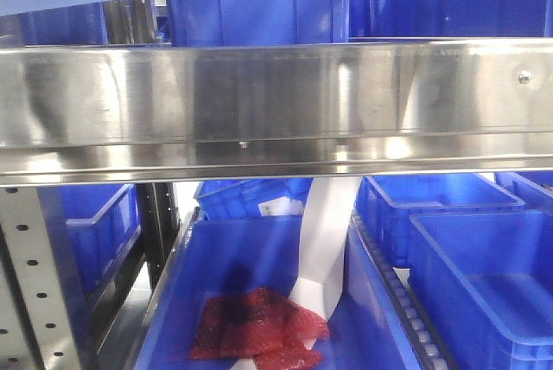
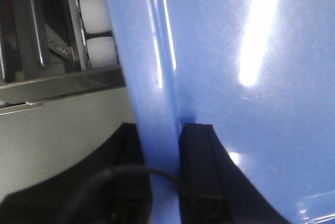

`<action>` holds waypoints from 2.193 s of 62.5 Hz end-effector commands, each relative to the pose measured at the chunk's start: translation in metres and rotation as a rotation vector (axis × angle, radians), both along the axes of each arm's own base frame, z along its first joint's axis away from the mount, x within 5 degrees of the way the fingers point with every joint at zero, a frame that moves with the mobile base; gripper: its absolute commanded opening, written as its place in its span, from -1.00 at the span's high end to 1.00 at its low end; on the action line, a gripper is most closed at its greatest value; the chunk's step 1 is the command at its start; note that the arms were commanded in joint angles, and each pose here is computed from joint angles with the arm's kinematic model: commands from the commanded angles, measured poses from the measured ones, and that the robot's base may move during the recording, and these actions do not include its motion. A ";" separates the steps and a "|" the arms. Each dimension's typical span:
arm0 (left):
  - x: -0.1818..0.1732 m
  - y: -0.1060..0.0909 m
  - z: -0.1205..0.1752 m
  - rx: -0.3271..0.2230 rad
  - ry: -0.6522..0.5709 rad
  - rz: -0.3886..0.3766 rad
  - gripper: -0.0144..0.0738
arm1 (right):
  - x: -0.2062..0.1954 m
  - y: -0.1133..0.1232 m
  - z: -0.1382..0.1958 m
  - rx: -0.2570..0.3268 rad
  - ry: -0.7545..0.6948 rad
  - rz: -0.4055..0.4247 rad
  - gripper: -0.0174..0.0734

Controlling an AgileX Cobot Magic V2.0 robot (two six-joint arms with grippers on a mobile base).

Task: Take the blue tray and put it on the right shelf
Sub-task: 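Carry the tray up and forward over the shelf's roller track, then lower the tray onto the roller track and open both grippers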

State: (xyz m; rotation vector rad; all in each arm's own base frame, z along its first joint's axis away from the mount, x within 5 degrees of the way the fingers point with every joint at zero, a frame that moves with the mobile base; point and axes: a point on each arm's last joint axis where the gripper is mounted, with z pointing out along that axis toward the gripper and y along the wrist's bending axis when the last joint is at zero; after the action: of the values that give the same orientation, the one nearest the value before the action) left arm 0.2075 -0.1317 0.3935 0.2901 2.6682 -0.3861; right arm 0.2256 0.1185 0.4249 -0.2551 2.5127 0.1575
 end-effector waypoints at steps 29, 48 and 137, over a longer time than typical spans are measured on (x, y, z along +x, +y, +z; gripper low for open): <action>-0.005 -0.002 0.032 -0.053 -0.087 -0.111 0.78 | -0.010 0.001 0.021 0.071 -0.078 0.053 0.50; 0.047 -0.012 0.080 -0.109 -0.240 -0.050 0.78 | 0.017 -0.011 0.044 0.070 -0.122 -0.020 0.50; 0.190 -0.038 -0.023 0.048 -0.095 0.074 -0.50 | 0.169 0.012 -0.048 0.028 -0.039 -0.091 -0.74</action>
State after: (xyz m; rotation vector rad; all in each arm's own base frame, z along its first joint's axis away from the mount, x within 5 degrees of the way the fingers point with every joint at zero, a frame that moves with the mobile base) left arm 0.4089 -0.1694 0.3332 0.2159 2.7105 -0.2002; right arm 0.4021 0.1309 0.3417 -0.1274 2.6143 0.0998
